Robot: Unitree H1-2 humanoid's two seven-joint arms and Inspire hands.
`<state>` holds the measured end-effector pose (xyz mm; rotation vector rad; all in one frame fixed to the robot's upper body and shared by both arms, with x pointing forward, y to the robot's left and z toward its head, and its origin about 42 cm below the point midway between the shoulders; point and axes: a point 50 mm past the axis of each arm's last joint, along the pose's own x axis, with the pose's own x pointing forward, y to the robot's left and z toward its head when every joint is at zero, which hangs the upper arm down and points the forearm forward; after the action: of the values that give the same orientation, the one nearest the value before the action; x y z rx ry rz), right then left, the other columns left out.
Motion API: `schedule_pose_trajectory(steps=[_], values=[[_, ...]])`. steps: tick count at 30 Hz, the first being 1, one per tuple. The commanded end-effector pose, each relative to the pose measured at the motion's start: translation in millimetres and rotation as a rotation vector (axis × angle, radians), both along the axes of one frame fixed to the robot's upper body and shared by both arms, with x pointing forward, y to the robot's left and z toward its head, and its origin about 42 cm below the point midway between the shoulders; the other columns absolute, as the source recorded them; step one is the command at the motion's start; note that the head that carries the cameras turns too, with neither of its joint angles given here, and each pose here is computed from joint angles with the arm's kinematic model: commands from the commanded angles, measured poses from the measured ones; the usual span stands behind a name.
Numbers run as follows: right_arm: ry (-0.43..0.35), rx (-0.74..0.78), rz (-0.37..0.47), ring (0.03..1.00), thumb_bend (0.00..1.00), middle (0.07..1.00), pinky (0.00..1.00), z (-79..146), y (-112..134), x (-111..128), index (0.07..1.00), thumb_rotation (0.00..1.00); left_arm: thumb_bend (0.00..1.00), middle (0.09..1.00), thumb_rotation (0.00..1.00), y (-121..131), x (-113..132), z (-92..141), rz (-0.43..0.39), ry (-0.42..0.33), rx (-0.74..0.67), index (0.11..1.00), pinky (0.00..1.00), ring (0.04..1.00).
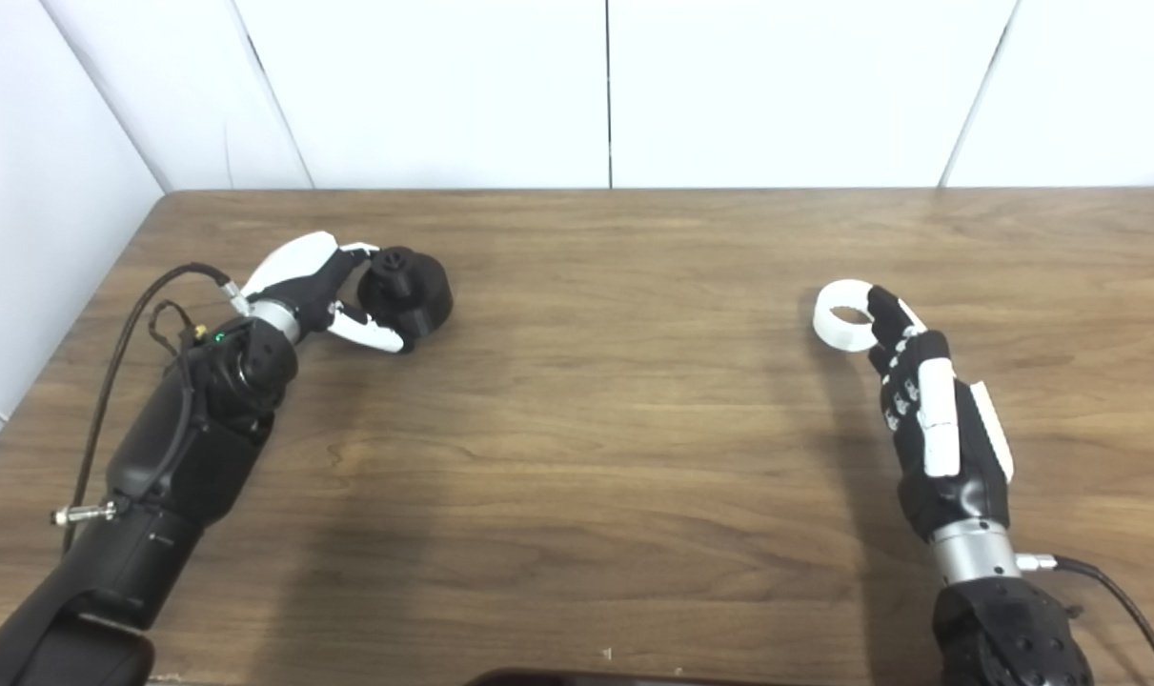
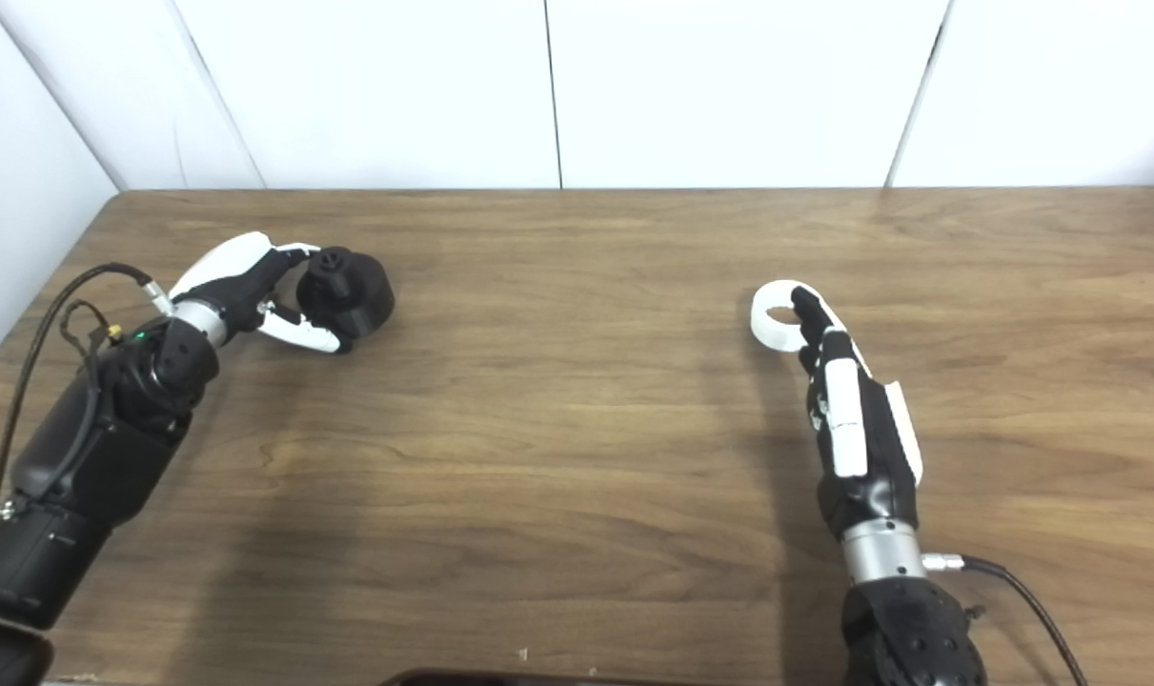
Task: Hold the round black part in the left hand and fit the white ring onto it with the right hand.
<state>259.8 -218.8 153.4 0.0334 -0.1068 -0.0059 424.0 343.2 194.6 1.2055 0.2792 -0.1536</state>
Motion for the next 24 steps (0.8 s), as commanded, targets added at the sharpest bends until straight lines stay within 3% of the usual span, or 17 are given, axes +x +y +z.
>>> schedule_pose_trajectory(steps=[1, 24], values=[[-0.038, 0.002, -0.006, 0.990, 0.60, 0.949, 1.00, 3.5, -0.3, -13.7, 0.899, 1.00, 0.84, 0.948, 0.26, 3.2, 15.3, 34.5, -0.006, -0.110, 0.024, 0.840, 0.86, 0.994], [-0.050, -0.017, -0.009, 0.970, 0.59, 0.942, 1.00, 4.7, -4.0, -12.9, 0.899, 1.00, 0.75, 0.895, 0.17, 4.7, 12.5, 31.5, -0.013, -0.156, -0.016, 0.661, 0.83, 0.967]])
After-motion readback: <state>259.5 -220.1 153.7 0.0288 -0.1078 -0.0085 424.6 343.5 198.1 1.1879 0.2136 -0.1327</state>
